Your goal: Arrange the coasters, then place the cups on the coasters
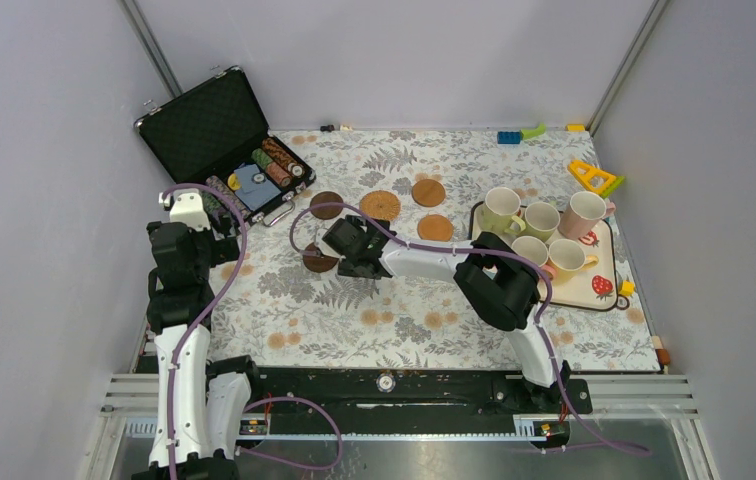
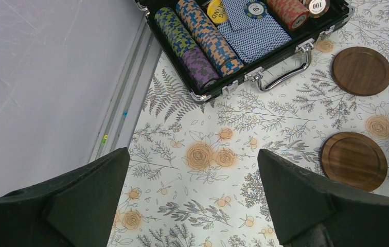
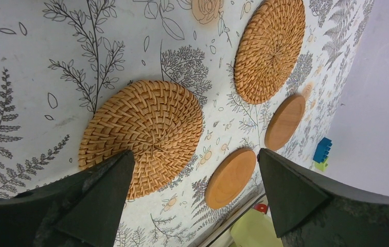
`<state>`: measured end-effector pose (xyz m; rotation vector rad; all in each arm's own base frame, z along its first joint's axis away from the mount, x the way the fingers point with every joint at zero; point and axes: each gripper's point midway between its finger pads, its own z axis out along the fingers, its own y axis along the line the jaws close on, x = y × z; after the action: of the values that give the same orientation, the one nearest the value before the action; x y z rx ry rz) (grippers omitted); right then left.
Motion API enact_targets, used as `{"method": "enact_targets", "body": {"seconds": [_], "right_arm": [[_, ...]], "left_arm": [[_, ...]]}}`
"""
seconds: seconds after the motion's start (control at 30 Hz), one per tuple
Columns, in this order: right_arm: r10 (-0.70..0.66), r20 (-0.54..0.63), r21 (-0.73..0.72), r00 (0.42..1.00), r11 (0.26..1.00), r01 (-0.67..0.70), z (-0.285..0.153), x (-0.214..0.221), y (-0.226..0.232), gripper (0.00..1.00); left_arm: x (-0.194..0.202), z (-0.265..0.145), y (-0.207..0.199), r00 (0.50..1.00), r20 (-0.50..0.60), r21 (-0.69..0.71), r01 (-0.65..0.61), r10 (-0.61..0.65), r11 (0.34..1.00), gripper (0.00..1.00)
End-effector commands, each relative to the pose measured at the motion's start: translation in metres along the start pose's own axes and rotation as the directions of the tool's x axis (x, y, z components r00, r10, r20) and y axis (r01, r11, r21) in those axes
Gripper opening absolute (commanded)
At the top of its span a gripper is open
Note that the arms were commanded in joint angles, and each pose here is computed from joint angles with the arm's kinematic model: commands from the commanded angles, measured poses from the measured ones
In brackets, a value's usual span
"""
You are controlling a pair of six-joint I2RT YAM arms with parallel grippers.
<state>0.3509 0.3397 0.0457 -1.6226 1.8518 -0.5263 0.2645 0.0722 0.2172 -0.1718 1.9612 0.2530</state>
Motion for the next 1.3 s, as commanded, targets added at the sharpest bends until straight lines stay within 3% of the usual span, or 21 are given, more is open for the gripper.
{"method": "enact_targets", "body": {"seconds": [0.0, 0.8, 0.97, 1.27], "right_arm": [[0.023, 0.028, -0.063, 0.999, 0.998, -0.022, 0.002, -0.007, 0.011, 1.00], [0.045, 0.099, -0.110, 0.994, 0.993, -0.034, -0.015, -0.025, 0.020, 1.00], [0.051, 0.097, -0.025, 0.994, 0.999, -0.049, -0.027, -0.022, -0.014, 1.00], [0.192, 0.113, 0.139, 0.975, 0.969, -0.207, -0.058, 0.012, -0.120, 1.00]], "left_arm": [[-0.009, 0.000, 0.001, 1.000, 0.030, 0.002, 0.000, 0.000, 1.000, 0.99], [-0.009, 0.000, 0.001, 1.000, 0.031, -0.001, 0.001, -0.001, 1.000, 0.99], [-0.009, -0.001, 0.002, 0.999, 0.032, -0.002, 0.001, -0.001, 1.000, 0.99], [-0.010, -0.001, 0.001, 0.999, 0.033, 0.000, 0.001, -0.001, 1.000, 0.99]]}}
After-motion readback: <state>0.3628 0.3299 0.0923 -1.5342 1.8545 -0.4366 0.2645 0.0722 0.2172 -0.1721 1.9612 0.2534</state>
